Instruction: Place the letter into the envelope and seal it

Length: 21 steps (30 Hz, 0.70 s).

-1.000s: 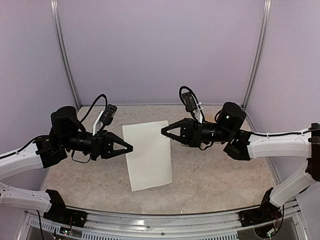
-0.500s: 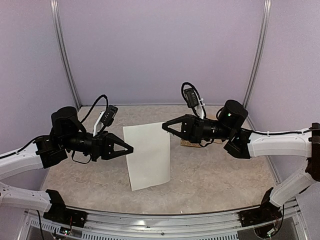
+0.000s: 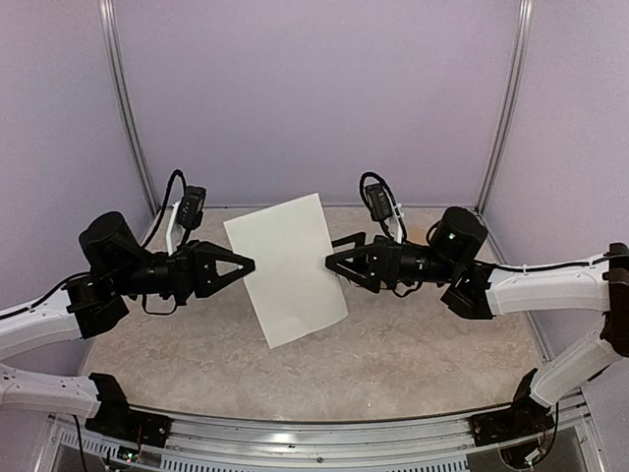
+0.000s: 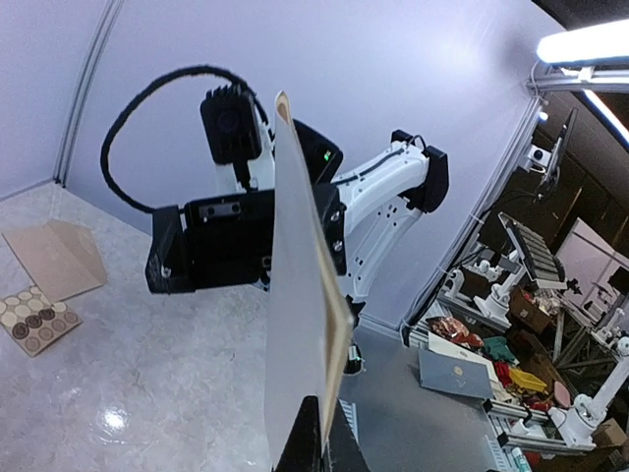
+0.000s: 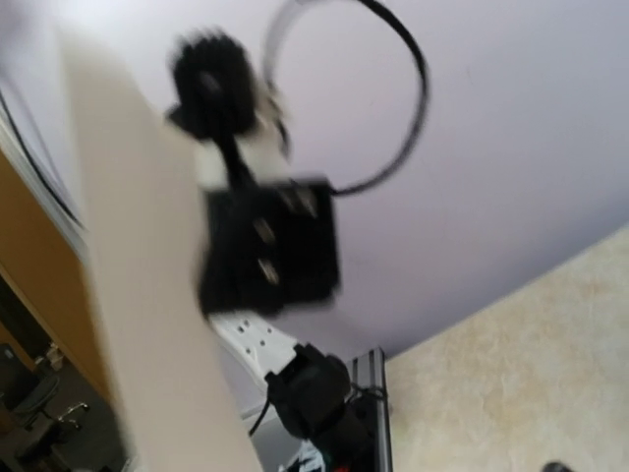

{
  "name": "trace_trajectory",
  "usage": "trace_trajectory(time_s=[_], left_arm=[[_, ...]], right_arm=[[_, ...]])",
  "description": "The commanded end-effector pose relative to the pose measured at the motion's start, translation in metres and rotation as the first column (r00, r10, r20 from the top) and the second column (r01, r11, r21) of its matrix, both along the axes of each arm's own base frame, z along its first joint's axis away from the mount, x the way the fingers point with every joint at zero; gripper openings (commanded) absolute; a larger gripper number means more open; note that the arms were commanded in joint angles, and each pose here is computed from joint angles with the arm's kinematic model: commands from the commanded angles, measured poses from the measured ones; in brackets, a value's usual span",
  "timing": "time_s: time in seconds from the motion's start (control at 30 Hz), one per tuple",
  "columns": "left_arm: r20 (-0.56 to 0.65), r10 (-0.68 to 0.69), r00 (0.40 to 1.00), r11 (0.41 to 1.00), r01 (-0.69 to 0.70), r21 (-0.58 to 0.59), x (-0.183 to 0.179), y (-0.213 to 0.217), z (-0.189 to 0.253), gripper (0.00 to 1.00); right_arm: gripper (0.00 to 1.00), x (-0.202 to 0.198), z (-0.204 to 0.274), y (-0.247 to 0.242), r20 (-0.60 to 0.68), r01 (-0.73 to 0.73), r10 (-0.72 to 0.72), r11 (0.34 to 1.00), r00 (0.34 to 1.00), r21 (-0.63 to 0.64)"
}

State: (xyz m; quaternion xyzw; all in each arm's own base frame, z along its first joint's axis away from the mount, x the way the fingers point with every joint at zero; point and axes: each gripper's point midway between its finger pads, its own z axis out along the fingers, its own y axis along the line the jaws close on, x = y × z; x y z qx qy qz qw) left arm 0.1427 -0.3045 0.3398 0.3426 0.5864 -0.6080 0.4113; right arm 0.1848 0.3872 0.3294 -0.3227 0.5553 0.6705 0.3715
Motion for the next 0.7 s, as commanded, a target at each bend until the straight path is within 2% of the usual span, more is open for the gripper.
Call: trace_trajectory(time_s=[0.0, 0.1, 0.3, 0.43, 0.53, 0.63, 0.67], left_arm=[[0.083, 0.095, 0.992, 0.978, -0.077, -0.194, 0.003, 0.015, 0.043, 0.00], [0.077, 0.131, 0.988, 0.965, -0.110, -0.237, 0.006, 0.021, 0.046, 0.00], [0.064, 0.127, 0.990, 0.961, -0.107, -0.253, 0.005, 0.022, 0.043, 0.00], [0.051, 0.112, 0.992, 0.969, -0.098, -0.228, 0.005, 0.020, 0.036, 0.00], [0.042, 0.117, 0.992, 0.972, -0.105, -0.210, 0.006, 0.021, 0.031, 0.00], [0.020, 0.135, 0.991, 0.975, -0.129, -0.180, 0.012, 0.023, 0.024, 0.01], [0.012, 0.143, 0.990, 0.976, -0.139, -0.167, 0.014, 0.025, 0.022, 0.11]], right_arm=[[0.96, -0.006, -0.004, -0.012, -0.021, 0.012, -0.011, 0.999, 1.000, 0.039], [0.90, -0.011, -0.007, -0.014, -0.032, 0.009, -0.008, 0.999, 0.999, 0.049], [0.37, -0.018, -0.009, -0.013, -0.043, -0.013, 0.016, 0.998, 0.999, 0.069], [0.20, -0.021, -0.006, -0.011, -0.028, -0.036, 0.039, 0.996, 0.999, 0.083], [0.01, -0.023, -0.003, -0.011, -0.014, -0.051, 0.053, 0.995, 0.999, 0.090], [0.00, -0.024, -0.001, -0.012, -0.002, -0.050, 0.050, 0.995, 0.999, 0.087], [0.00, -0.023, -0.003, -0.012, 0.000, -0.047, 0.047, 0.996, 0.999, 0.072]])
